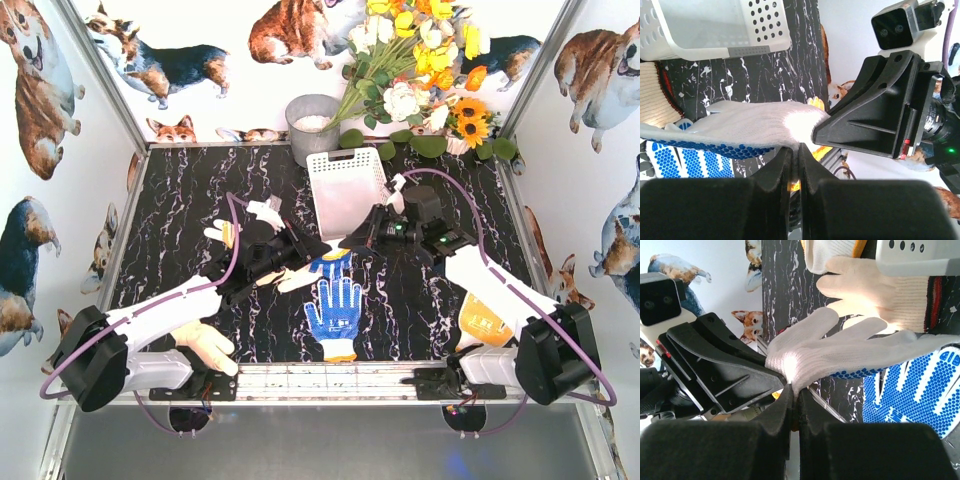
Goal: Put the gloves into the storage basket
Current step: Pair the glove with the glove.
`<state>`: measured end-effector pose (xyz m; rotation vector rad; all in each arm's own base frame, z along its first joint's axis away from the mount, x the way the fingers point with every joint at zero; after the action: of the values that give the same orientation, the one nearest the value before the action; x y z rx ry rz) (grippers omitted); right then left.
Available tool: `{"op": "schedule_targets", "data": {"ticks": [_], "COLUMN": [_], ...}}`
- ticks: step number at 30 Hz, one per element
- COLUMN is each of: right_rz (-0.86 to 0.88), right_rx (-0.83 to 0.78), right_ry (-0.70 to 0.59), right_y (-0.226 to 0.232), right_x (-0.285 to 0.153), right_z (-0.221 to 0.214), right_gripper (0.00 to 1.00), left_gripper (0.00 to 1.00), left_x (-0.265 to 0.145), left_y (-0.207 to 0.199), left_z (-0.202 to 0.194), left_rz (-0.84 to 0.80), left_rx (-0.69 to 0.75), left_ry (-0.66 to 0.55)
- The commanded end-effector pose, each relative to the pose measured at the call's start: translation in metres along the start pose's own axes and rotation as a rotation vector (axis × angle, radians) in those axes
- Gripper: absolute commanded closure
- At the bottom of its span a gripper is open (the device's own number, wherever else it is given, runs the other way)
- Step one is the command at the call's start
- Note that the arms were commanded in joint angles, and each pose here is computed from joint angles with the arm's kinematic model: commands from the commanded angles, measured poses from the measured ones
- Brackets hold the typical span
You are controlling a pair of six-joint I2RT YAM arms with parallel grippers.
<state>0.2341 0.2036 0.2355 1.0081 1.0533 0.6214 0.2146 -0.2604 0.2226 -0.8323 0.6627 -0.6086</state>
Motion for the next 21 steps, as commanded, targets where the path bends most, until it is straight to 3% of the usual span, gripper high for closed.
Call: {"op": "schedule_targets", "data": {"ticks": [1,12,21], "right_rz": [0.068,0.119,0.078], "right_rx": [-0.098,-0.215,-0.22], "right_ry": [-0.052,-0.109,-0.085], "right_y": [0.01,0.04,0.009], "right_x": [-0.005,-0.025,-0.026], "right_z": [-0.001,0.003,-0.014], "right_gripper": [1.0,1.0,1.0], "left_gripper": [1.0,1.0,1.0], "left_x": [-0.001,0.003,-0.003], "left_y": [0.003,-0.025,0.002], "left_z": [-0.004,0.017,-0.004], "left_rz": [-0.005,-0.061,0.001], "left_rx": [0.024,0.104,0.097], "left_ry": [0.029,-0.008,0.042]}}
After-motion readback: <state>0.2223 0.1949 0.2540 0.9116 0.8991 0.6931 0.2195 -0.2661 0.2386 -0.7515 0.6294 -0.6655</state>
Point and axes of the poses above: each gripper's point midway between its finger pads, its own x axis out along the fingers, its own y axis along the line the jaws close on, z = x × y, the point moved 7 cm from there along -x, back along the fingers, and after that the axes turned 8 degrees about x, right-handed, at the moved point
